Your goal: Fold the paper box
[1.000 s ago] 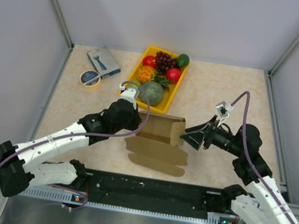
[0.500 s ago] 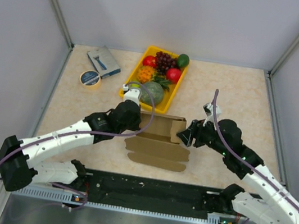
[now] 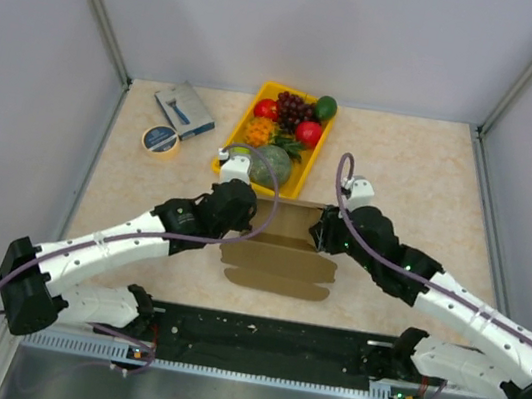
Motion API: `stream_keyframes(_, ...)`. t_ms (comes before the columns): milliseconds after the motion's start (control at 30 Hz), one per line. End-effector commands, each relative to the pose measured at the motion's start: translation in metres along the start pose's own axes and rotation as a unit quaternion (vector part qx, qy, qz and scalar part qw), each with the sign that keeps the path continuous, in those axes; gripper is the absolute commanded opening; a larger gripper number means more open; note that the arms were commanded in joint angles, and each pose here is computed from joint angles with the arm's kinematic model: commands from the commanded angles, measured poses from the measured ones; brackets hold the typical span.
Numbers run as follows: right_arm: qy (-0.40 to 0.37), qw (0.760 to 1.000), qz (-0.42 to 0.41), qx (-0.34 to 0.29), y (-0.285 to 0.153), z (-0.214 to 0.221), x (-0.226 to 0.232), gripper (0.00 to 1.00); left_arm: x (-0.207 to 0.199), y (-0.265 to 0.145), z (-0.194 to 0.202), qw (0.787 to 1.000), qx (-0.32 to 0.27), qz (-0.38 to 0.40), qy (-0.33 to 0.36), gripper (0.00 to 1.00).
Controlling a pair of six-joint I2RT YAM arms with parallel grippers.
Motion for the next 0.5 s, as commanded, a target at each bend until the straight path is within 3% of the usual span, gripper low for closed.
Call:
stream_keyframes(0, -0.021, 0.994, 0.097, -0.045, 0.008, -0.031, 0.000, 0.36, -0.022, -0.008, -0.018, 0.999, -0.038, 0.001, -0.028, 0.00)
stream_keyframes(200, -0.059, 0.984, 0.162, -0.039, 0.015, -0.028, -0.003, 0.24, -0.022, -0.018, -0.017, 0.998, -0.060, -0.015, -0.032, 0.00)
stream_keyframes(333, -0.090, 0.971, 0.216, -0.043, 0.020, -0.029, -0.005, 0.00, -0.020, -0.021, -0.015, 0.996, -0.073, -0.019, -0.043, 0.00)
stream_keyframes(467, -0.147, 0.941, 0.299, -0.053, 0.018, -0.034, -0.001, 0.00, -0.017, -0.025, -0.014, 0.994, -0.087, -0.020, -0.056, 0.00)
Point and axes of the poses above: each gripper's point midway between its finger pads, its own y axis out along the fingers, its own x axis along the line the jaws close on, z = x × y, the point moved 4 cm from there along -y, back along the fingers, and after that the axes turned 10 degrees about -y, right-handed, at the moved point
